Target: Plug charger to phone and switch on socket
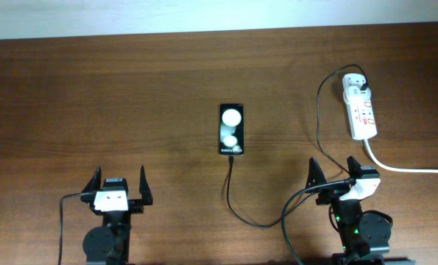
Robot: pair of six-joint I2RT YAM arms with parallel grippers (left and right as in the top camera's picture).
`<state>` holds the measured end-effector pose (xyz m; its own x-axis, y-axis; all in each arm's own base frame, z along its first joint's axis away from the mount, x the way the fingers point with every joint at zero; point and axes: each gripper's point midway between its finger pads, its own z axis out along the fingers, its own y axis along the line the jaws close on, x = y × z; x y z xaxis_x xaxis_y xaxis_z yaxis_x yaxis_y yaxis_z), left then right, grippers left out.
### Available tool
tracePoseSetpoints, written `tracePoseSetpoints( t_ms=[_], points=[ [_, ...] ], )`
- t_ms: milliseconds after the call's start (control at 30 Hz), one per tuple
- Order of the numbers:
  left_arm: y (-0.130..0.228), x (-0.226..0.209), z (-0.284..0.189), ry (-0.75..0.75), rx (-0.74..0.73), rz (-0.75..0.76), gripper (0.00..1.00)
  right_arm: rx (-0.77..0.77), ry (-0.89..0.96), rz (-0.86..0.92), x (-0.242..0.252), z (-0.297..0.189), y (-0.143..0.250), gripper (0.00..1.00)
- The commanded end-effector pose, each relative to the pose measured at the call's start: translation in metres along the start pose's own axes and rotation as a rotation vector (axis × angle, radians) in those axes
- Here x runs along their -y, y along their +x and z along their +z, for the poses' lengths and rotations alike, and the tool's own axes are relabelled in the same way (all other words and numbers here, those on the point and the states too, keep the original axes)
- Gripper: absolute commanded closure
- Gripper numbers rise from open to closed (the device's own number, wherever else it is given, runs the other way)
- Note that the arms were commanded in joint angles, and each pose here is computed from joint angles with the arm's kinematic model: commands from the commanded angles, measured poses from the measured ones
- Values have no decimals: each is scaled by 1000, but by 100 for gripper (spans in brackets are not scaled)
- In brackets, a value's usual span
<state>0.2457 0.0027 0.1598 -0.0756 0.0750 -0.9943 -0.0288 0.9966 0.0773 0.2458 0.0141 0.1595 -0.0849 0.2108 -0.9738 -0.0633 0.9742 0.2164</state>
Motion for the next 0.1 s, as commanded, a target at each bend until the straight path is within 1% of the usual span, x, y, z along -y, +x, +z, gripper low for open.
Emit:
tracePoseSetpoints(
  t_ms=[0, 67],
  points=[
    [2, 2, 0, 10, -2, 16, 1, -3, 1, 4, 0, 0, 2, 1],
    [2, 2, 0, 10, -2, 16, 1, -3, 1, 4, 0, 0, 2, 1]
  ],
)
